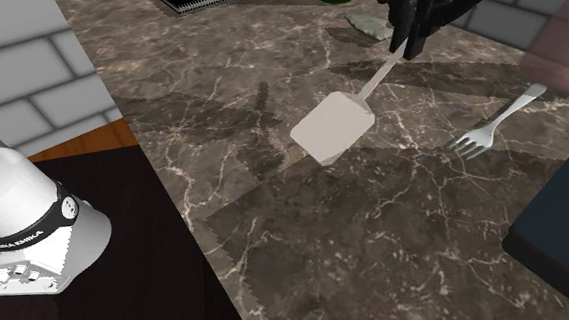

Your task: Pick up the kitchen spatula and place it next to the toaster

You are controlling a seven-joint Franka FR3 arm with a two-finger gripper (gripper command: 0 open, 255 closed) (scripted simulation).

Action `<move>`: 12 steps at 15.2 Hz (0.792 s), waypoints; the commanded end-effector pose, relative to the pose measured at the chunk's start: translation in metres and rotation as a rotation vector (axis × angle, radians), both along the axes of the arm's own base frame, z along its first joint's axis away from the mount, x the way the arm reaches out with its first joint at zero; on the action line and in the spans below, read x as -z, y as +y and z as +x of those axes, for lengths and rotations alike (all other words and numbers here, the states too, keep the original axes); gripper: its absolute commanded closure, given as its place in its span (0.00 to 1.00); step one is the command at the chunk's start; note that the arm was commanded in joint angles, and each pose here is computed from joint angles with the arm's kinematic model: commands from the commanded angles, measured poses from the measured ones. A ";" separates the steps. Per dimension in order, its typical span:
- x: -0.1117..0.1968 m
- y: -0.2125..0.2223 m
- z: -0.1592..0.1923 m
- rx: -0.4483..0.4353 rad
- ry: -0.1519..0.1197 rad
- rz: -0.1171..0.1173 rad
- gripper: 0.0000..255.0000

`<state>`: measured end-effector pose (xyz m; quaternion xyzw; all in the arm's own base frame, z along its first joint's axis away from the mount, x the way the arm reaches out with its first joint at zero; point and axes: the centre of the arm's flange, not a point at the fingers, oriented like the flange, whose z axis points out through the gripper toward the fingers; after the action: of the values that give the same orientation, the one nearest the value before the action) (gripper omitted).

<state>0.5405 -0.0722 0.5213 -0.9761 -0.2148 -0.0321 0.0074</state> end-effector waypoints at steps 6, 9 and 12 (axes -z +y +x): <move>0.037 0.000 0.000 0.000 -0.001 0.000 1.00; 0.052 0.000 0.000 0.000 -0.001 0.000 1.00; 0.068 0.000 0.000 0.000 -0.001 0.000 1.00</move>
<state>0.5398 -0.0714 0.4592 -0.9761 -0.2148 -0.0322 0.0074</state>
